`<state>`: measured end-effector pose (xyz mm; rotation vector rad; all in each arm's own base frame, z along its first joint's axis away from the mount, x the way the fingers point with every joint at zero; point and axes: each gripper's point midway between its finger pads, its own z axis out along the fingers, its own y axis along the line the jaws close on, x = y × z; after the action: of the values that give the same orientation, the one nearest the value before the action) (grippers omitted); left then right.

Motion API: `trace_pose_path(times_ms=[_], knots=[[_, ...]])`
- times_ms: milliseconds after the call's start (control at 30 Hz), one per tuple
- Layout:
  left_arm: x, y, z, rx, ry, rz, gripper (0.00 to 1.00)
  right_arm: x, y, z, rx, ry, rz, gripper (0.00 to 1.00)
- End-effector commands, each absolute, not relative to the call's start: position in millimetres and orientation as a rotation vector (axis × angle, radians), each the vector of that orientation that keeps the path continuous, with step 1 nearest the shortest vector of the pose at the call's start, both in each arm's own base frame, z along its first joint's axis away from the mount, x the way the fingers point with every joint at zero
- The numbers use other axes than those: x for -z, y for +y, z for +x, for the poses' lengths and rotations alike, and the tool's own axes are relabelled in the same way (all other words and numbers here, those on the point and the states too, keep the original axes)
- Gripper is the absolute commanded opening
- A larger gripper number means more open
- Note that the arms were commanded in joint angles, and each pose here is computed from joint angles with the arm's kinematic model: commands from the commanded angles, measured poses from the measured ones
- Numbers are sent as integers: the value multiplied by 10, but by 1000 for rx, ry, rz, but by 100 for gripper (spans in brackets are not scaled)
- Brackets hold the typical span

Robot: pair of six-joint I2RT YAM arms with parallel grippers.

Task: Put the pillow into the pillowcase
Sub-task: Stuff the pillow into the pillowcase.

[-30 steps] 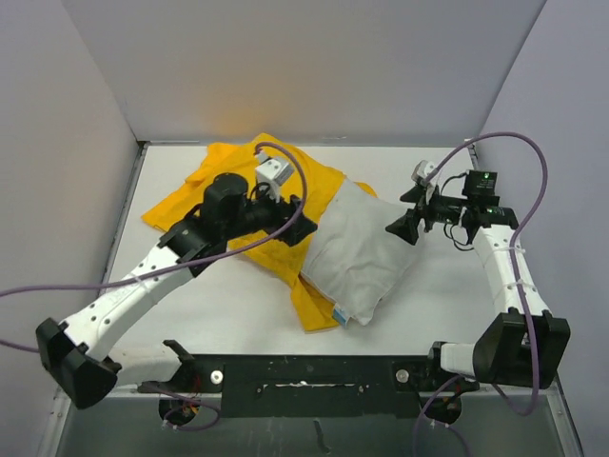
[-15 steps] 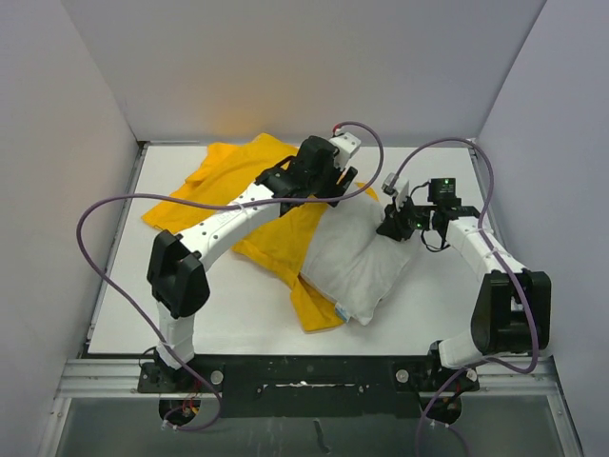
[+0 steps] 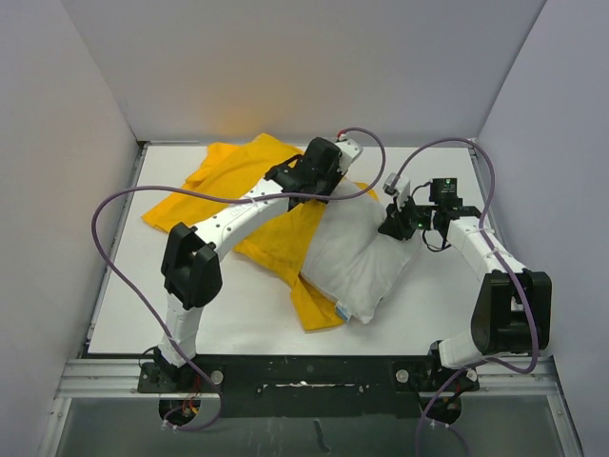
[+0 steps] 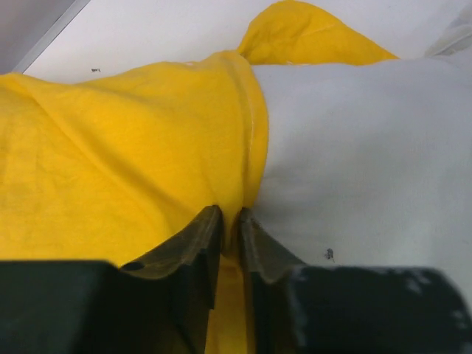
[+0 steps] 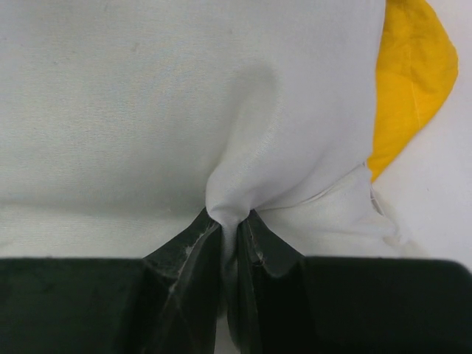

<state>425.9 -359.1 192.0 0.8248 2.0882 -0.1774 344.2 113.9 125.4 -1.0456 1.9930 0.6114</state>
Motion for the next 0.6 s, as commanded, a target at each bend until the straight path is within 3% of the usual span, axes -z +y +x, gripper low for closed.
trace_pose_path(times_ms=[0, 67, 233, 400, 567], knots=[[-2174, -3601, 4340, 196, 2047, 810, 7, -1317, 1186, 3468, -615, 1971, -1065, 12], [-2297, -3661, 4277, 258, 2025, 824, 0, -1319, 1196, 3467, -617, 1969, -1067, 11], [-2618, -4008, 3892, 601, 1949, 929, 0, -1514, 1365, 3443, -724, 1892, -1040, 7], [-3278, -4469, 3214, 1178, 1765, 1013, 0, -2279, 1634, 3534, -872, 1666, -965, 0], [-3896, -4520, 2872, 1426, 1578, 1007, 0, -2909, 1868, 3571, -981, 1500, -925, 0]])
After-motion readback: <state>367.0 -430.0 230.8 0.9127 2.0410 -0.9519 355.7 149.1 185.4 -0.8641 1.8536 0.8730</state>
